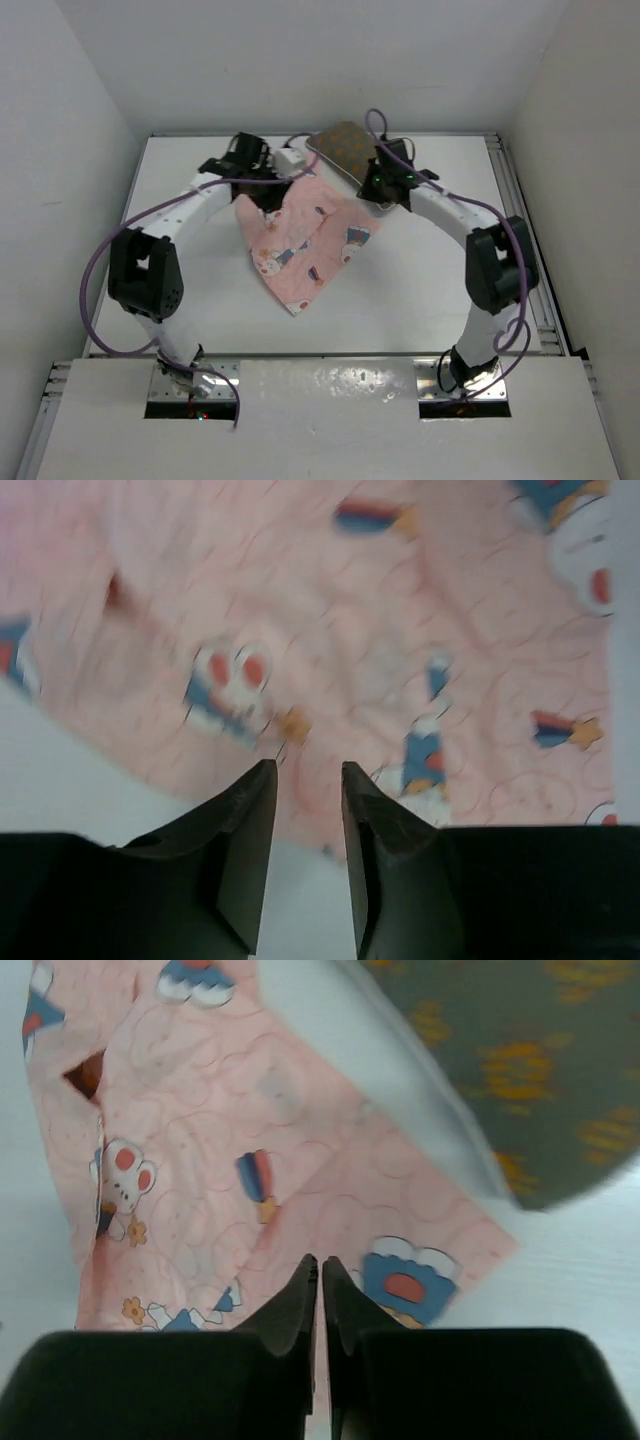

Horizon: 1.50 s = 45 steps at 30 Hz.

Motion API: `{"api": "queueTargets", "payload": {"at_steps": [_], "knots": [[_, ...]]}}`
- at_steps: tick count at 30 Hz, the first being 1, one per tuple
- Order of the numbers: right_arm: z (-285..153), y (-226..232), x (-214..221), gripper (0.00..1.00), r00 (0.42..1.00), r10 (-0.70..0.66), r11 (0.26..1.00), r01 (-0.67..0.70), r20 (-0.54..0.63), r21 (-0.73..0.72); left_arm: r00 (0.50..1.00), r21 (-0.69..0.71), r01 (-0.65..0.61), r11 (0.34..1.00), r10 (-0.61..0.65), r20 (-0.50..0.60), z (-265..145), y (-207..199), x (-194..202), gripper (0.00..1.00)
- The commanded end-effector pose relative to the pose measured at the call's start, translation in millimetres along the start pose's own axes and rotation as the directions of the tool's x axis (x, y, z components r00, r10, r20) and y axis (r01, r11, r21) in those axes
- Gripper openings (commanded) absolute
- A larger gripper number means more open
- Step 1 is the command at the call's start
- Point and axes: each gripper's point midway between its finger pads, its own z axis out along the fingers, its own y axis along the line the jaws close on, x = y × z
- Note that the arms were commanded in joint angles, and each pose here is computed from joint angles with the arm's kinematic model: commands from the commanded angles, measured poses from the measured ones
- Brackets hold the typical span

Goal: Put the pillow into the pillowcase

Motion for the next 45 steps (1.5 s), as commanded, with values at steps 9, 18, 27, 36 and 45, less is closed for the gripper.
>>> {"api": "queueTargets", "payload": {"at_steps": [9,18,27,36,45], "knots": [[-42,-67,40,0.23,0.98,0.194,0.979,-0.191,-0.038,0.065,0.972,-0.208,-0.236,0.949,0.234,-0.034,101,-24,-46,0.76],[-47,-96,14,0.84,0.983,0.178,0.966,-0.182,0.04,0.184,0.978,0.028,-0.176,0.984,0.178,-0.108,132,-58,-10,0.77],[-11,-118,-40,0.86,0.917,0.377,0.904,-0.394,0.129,0.166,0.98,0.142,-0.171,0.975,0.184,-0.078,111,-80,-29,0.79],[42,-142,-27,0.86,0.893,0.445,0.856,-0.447,0.073,0.258,0.966,0.027,-0.163,0.986,0.165,-0.198,142,-66,10,0.64],[58,-144,-21,0.4,0.872,0.485,0.85,-0.488,0.068,0.199,0.979,0.039,-0.149,0.988,0.153,-0.136,124,-61,-28,0.02]]}}
